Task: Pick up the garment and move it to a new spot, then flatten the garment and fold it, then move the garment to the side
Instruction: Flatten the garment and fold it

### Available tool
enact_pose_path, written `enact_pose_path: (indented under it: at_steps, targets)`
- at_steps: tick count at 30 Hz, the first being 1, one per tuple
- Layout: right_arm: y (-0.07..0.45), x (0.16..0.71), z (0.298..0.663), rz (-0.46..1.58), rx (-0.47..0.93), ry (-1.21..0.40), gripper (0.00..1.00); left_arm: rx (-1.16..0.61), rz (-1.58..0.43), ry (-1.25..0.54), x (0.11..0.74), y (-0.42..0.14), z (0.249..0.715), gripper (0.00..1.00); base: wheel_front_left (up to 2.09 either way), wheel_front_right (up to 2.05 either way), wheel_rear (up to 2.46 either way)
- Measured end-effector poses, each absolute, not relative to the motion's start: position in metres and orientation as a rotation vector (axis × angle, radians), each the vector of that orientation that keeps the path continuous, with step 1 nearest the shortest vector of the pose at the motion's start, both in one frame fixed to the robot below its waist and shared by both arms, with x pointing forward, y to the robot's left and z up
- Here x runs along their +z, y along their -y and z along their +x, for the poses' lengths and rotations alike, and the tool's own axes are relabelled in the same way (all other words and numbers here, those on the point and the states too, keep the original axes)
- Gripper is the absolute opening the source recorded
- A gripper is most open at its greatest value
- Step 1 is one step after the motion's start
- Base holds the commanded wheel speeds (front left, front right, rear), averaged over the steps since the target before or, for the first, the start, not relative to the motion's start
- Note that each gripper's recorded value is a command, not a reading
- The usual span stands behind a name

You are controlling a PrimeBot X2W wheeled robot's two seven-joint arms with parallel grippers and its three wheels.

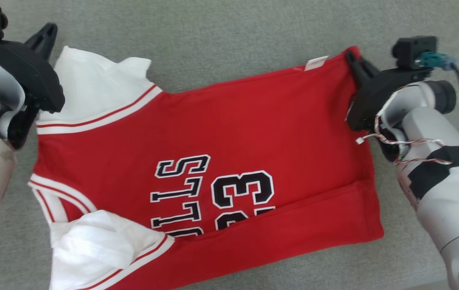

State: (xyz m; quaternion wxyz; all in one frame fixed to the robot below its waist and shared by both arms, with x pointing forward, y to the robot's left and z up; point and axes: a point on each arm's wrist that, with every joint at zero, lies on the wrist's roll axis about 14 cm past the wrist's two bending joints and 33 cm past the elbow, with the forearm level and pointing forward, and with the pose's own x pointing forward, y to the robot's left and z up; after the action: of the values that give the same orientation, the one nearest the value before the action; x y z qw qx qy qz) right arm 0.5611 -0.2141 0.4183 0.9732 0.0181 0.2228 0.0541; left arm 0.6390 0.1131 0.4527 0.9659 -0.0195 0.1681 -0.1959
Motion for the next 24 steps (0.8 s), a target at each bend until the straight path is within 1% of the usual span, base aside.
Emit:
enact_pose_path:
  at_steps: [5, 9, 14, 15, 16, 17, 18, 24]
  targets:
    - [0.217, 0.426, 0.563, 0.042, 0.095, -0.422, 0.00, -0.403, -0.081, -0.274, 0.476, -0.111, 0.632, 0.00, 0.00, 0.00, 0.00]
    - [0.211, 0.426, 0.560, 0.046, 0.107, -0.427, 0.00, -0.387, -0.080, -0.306, 0.471, -0.120, 0.620, 0.00, 0.00, 0.00, 0.00]
    - [0.208, 0.428, 0.557, 0.050, 0.112, -0.427, 0.00, -0.378, -0.070, -0.315, 0.470, -0.126, 0.617, 0.00, 0.00, 0.00, 0.00]
    - [0.209, 0.428, 0.557, 0.050, 0.110, -0.425, 0.47, -0.377, -0.070, -0.318, 0.469, -0.126, 0.617, 0.00, 0.00, 0.00, 0.00]
    - [0.210, 0.428, 0.556, 0.050, 0.108, -0.422, 1.00, -0.377, -0.063, -0.323, 0.468, -0.126, 0.617, 0.10, 0.00, 0.00, 0.00]
    - [0.211, 0.429, 0.556, 0.056, 0.104, -0.415, 1.00, -0.377, -0.060, -0.319, 0.467, -0.127, 0.617, 0.80, 0.00, 0.00, 0.00]
    - [0.212, 0.431, 0.556, 0.060, 0.100, -0.404, 1.00, -0.374, -0.058, -0.311, 0.468, -0.127, 0.617, 1.00, 0.00, 0.00, 0.00]
    - [0.219, 0.456, 0.555, 0.078, 0.080, -0.283, 1.00, -0.356, -0.067, -0.199, 0.493, -0.133, 0.616, 1.00, 0.00, 0.00, 0.00]
